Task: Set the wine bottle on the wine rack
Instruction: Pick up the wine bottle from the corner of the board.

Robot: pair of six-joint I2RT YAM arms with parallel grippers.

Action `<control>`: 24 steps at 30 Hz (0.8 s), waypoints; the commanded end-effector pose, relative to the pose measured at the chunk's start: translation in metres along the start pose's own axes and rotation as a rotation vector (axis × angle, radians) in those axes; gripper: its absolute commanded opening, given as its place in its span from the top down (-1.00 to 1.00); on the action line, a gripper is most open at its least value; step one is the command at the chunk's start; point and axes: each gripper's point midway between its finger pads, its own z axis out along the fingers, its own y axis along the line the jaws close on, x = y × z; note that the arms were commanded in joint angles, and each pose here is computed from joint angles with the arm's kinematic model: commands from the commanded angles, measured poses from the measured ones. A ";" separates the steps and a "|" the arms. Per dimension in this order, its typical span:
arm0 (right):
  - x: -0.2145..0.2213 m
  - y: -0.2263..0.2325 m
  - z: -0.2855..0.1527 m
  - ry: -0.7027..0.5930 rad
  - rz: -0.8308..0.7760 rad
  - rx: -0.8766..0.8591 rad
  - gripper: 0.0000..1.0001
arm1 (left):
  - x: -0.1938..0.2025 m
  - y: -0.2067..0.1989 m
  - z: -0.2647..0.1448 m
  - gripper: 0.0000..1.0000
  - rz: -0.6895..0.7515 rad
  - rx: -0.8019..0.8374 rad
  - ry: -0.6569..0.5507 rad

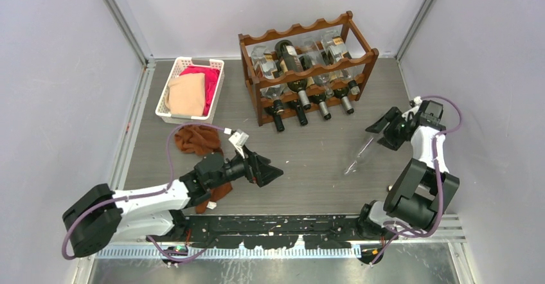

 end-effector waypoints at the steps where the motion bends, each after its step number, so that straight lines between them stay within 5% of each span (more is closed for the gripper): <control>1: 0.019 0.068 -0.029 0.059 -0.235 -0.358 0.98 | -0.021 -0.034 0.009 -0.82 -0.047 0.160 -0.088; 11: 0.089 0.144 -0.074 0.154 -0.654 -0.725 0.97 | -0.009 -0.053 0.051 -0.83 -0.126 0.209 -0.144; 24: 0.127 0.164 -0.087 0.225 -0.817 -0.844 0.97 | -0.001 -0.076 0.098 -0.99 -0.095 0.160 -0.299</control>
